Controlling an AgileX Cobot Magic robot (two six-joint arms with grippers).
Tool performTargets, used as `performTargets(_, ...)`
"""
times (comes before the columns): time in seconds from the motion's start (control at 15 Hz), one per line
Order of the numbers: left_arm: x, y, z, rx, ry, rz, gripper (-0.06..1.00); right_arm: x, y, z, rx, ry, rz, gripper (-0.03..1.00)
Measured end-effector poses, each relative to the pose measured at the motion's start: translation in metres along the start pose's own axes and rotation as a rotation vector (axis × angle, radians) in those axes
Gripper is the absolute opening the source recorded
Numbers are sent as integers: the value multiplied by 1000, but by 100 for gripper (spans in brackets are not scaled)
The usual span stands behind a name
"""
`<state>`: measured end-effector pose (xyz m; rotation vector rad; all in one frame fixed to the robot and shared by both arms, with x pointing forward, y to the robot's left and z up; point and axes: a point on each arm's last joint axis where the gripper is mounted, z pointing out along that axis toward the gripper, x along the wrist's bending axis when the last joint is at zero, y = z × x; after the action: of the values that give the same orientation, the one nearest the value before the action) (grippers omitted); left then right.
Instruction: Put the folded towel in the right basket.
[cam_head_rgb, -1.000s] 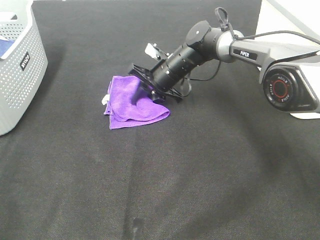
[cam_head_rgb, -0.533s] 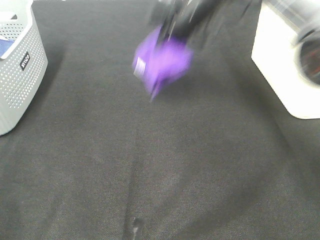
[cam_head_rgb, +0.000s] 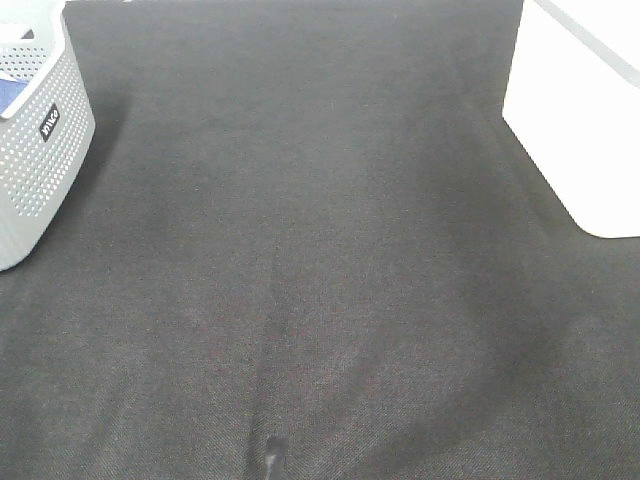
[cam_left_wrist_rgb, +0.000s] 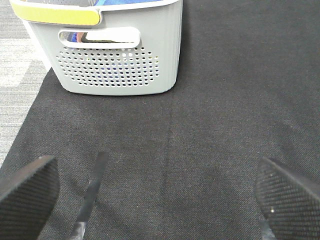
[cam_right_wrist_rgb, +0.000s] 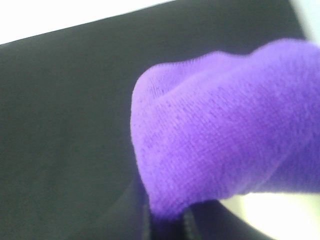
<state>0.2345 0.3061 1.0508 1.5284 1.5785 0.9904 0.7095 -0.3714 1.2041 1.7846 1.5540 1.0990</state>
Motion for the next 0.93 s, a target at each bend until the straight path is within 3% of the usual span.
performTargets(0.13, 0, 0, 0, 0, 0, 0, 99, -28, -3, 1, 22, -129, 0, 20)
performTargets(0.27, 0, 0, 0, 0, 0, 0, 99, -51, -16, 16, 100, -259, 10, 51)
performTargets(0.4, 0, 0, 0, 0, 0, 0, 99, -64, -34, 34, 195, -324, -17, 85)
performTargets(0.47, 0, 0, 0, 0, 0, 0, 99, -66, -40, 42, 228, -328, -45, 92)
performTargets(0.6, 0, 0, 0, 0, 0, 0, 99, -60, -41, 44, 235, -309, -54, 97)
performTargets(0.67, 0, 0, 0, 0, 0, 0, 99, -53, -38, 41, 225, -293, -59, 97)
performTargets(0.93, 0, 0, 0, 0, 0, 0, 99, 69, -25, 8, 135, -131, -229, 98)
